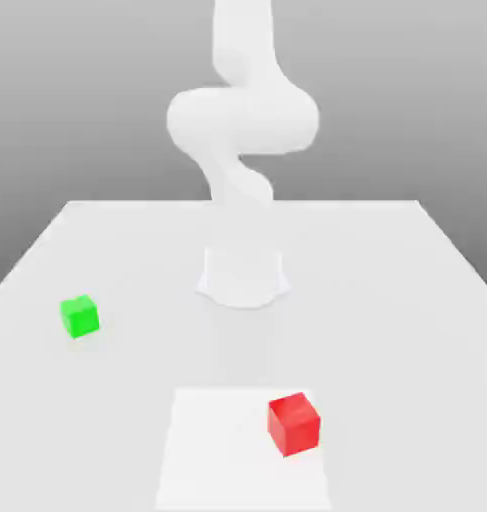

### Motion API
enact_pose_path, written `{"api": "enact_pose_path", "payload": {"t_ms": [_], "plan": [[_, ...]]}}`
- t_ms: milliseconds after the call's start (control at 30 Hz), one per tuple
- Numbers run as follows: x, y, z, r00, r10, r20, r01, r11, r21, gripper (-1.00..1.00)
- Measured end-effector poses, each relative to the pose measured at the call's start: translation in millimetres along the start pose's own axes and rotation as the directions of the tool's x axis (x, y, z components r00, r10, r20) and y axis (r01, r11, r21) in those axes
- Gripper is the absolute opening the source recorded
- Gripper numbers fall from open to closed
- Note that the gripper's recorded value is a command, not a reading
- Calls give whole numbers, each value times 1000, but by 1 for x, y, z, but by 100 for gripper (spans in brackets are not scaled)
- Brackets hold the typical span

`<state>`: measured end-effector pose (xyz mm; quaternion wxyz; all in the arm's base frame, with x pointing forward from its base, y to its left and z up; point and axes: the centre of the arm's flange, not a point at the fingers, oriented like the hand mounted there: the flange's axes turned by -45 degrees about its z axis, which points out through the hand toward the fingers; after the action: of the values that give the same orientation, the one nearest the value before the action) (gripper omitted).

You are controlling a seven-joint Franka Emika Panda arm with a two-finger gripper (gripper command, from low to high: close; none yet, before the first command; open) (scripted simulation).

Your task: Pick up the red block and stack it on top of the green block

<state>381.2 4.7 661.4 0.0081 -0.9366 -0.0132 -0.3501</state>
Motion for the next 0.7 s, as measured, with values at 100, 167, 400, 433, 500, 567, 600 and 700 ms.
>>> {"api": "enact_pose_path", "payload": {"t_ms": [100, 167, 400, 433, 500, 567, 600, 700], "plan": [[-18, -8, 76, 993, -47, 109, 43, 999, 32, 0], [-35, -14, 121, 981, -78, 177, 70, 996, 53, 0], [-127, -39, 253, 897, -198, 395, 160, 979, 127, 0], [-143, -42, 268, 880, -215, 424, 172, 975, 137, 0], [-178, -48, 296, 841, -250, 479, 197, 967, 159, 0], [-214, -52, 319, 798, -285, 531, 222, 958, 181, 0], [-233, -56, 330, 774, -305, 556, 236, 952, 194, 0], [-281, -58, 355, 718, -340, 608, 261, 941, 218, 0]]}}
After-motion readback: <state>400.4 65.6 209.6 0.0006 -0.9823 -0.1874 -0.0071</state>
